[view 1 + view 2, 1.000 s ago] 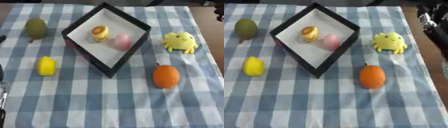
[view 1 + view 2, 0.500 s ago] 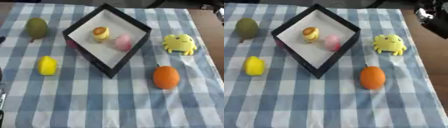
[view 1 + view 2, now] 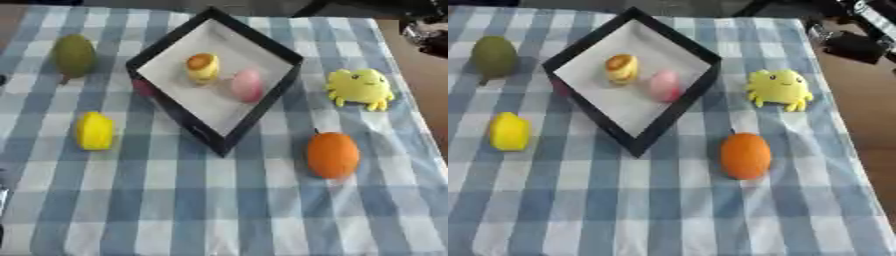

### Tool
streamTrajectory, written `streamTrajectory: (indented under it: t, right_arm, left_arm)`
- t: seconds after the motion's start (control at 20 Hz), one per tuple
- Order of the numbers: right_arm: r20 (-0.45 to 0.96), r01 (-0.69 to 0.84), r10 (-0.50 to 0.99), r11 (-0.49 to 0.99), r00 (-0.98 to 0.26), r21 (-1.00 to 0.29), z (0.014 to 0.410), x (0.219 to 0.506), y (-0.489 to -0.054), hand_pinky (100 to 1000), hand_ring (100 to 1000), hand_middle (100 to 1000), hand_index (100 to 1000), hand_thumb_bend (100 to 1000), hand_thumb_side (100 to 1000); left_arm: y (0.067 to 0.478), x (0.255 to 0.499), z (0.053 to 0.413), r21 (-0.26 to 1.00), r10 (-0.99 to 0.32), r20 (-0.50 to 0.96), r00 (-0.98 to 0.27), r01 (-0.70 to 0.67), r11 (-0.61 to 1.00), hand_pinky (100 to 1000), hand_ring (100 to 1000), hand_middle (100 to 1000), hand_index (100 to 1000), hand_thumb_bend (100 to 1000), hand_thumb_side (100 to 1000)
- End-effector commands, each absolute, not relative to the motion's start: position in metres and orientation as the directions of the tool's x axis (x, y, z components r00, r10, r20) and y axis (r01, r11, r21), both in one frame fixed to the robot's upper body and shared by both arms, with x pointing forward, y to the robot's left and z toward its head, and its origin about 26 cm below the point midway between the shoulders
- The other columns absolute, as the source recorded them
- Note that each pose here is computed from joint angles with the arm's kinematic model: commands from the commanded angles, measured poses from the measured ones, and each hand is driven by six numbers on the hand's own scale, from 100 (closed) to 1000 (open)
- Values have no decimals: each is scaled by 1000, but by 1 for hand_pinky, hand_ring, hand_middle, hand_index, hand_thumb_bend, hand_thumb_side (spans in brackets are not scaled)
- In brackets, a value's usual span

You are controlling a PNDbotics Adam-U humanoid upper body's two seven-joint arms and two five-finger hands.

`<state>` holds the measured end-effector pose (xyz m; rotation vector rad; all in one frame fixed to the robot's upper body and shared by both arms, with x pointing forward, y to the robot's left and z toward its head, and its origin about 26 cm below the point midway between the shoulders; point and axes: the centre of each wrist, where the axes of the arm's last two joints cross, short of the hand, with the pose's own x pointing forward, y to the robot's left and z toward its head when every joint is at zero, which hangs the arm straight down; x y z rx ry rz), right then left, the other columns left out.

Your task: Pick up objects on the table and place them in the box.

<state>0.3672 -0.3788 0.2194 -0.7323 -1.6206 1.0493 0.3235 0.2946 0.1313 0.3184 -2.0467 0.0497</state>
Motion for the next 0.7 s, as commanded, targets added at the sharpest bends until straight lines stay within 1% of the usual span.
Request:
streamTrajectory:
  t: [0.05,0.15,0.3,0.35,0.4,0.45,0.5,0.55,0.6,0.65,0.7]
  right_arm:
    - [335,-52,893,336,-301,-941,232,370,-392,895,886,846,923,100,673]
    - [311,-78,898,302,-312,-950,231,374,-395,895,888,849,928,100,658]
    - [280,-114,901,257,-332,-960,230,378,-401,897,892,855,932,101,595]
    - [271,-127,901,242,-339,-962,230,379,-402,898,893,856,934,141,559]
    - [264,-140,901,229,-345,-963,229,380,-403,897,893,855,934,200,491]
    - [259,-153,900,218,-350,-964,229,381,-404,897,894,854,933,223,464]
    - [255,-165,900,208,-354,-964,229,382,-406,897,893,853,930,279,387]
    - [249,-175,900,198,-357,-965,231,383,-407,897,893,853,930,291,364]
    - [244,-183,901,188,-359,-965,233,383,-408,897,893,853,930,291,364]
    - [235,-191,902,175,-362,-966,235,383,-409,897,894,854,931,328,300]
    - [225,-198,904,160,-364,-967,237,384,-409,898,894,855,931,344,287]
  left_arm:
    - [298,323,140,127,-231,856,-463,-244,961,860,1000,993,882,121,868]
    - [298,323,140,126,-230,855,-464,-243,962,860,1000,993,882,121,868]
    - [297,324,140,125,-227,855,-466,-241,963,860,1000,993,882,121,868]
    - [297,324,140,124,-227,855,-467,-241,963,860,1000,993,882,121,869]
    - [297,324,141,123,-226,855,-467,-240,963,860,1000,993,882,121,869]
    - [297,324,141,123,-225,855,-468,-240,963,860,1000,994,882,121,870]
    - [297,324,141,122,-225,855,-467,-239,963,861,1000,994,882,121,870]
    - [297,324,141,123,-225,855,-467,-239,963,861,1000,994,882,121,871]
    - [297,324,141,123,-225,855,-467,-239,963,861,1000,994,882,121,871]
    - [297,324,141,123,-225,856,-466,-239,963,861,1000,994,882,121,871]
    - [297,324,141,124,-225,856,-466,-238,963,861,1000,993,882,121,871]
